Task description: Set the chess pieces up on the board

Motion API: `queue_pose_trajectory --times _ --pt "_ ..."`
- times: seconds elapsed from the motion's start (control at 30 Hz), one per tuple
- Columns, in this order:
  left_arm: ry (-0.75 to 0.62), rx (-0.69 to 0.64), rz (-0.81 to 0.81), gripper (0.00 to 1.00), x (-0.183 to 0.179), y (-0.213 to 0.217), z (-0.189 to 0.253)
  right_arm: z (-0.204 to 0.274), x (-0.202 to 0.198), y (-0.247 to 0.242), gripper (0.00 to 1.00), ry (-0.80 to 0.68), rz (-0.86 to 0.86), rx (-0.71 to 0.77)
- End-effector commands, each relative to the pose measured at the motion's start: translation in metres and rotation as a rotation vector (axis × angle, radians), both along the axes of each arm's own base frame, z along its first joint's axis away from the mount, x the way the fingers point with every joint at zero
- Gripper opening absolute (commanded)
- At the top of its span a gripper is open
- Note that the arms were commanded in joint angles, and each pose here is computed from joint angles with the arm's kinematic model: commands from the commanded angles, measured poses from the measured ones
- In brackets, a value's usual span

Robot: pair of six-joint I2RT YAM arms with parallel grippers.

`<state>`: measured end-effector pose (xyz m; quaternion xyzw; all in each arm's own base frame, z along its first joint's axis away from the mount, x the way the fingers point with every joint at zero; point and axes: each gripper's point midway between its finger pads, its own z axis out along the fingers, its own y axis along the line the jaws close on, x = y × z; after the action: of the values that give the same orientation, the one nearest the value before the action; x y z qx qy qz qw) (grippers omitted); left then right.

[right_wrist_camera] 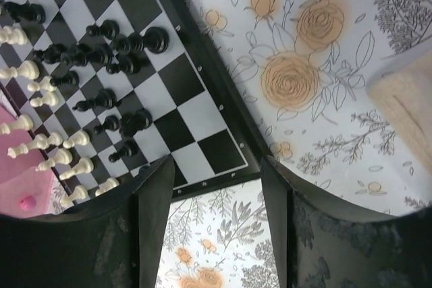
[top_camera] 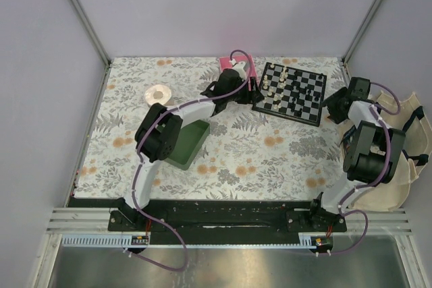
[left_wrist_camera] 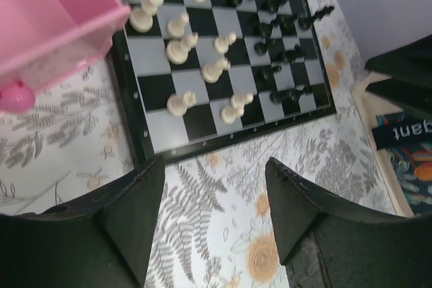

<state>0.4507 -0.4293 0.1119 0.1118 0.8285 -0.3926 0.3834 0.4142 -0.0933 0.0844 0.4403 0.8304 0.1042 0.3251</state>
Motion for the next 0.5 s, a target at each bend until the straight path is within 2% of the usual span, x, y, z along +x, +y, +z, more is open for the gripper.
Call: queue_pose_trajectory --times 0.0,0.1,0.47 --pt "-0.036 -0.042 0.075 0.65 0.035 -0.002 0.025 0.008 0.024 -0.012 0.61 -0.047 -0.001 0.013" --pt "0.006 -0.032 0.094 0.61 0.043 -0.001 0.009 0.000 0.029 -0.014 0.61 -0.036 -0.007 0.033" --pt "0.115 -0.003 0.124 0.58 0.046 0.004 -0.029 -0.017 0.033 -0.008 0.58 -0.012 0.011 0.081"
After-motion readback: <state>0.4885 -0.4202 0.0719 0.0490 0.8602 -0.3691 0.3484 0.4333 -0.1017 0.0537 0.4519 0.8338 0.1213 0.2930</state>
